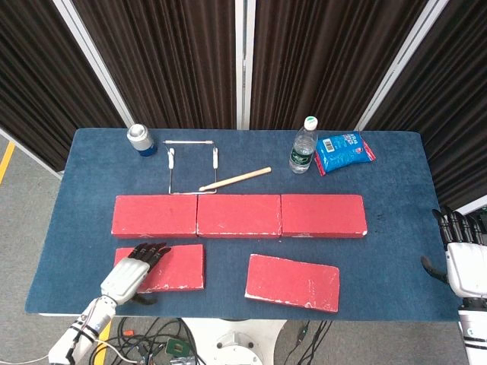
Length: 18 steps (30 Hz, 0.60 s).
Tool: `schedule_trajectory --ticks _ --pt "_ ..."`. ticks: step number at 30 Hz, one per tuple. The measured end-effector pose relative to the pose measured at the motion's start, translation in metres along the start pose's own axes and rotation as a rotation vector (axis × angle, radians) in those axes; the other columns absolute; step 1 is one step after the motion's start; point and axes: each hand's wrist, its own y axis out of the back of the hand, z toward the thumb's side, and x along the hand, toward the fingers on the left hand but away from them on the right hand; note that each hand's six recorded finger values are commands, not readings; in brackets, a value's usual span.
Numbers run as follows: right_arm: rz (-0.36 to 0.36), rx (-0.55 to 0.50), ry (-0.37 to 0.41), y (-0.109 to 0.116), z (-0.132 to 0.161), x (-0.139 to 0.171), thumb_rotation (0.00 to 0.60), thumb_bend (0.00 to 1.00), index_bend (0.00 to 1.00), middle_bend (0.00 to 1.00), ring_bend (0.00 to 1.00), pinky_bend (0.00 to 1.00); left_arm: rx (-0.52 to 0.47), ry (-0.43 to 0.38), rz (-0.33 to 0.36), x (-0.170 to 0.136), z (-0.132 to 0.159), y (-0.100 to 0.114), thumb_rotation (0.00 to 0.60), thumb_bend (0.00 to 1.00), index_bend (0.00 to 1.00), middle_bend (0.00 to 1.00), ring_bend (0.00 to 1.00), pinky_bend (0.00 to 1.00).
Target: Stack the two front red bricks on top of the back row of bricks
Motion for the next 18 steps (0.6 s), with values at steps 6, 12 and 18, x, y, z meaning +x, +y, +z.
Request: schedule_trajectory --ticks 6,12,18 --pt "0.004 -0.002 0.000 -0.001 -0.002 -0.001 0.600 0.18 0.00 0.00 0.00 0.00 -0.021 -0.004 -0.008 0.013 0.005 0.000 0.600 0.00 0.01 0.00 0.00 0.02" --pt "0.008 -0.006 -0.003 -0.002 -0.006 0.000 0.600 0.18 0.00 0.00 0.00 0.00 -0.038 0.021 -0.014 0.020 0.006 0.000 0.600 0.00 0.01 0.00 0.00 0.02" --pt "0.014 -0.008 -0.010 -0.004 -0.010 0.000 0.600 0.18 0.00 0.00 0.00 0.00 -0.022 0.035 -0.028 0.028 0.011 0.000 0.600 0.00 0.01 0.00 0.00 0.02"
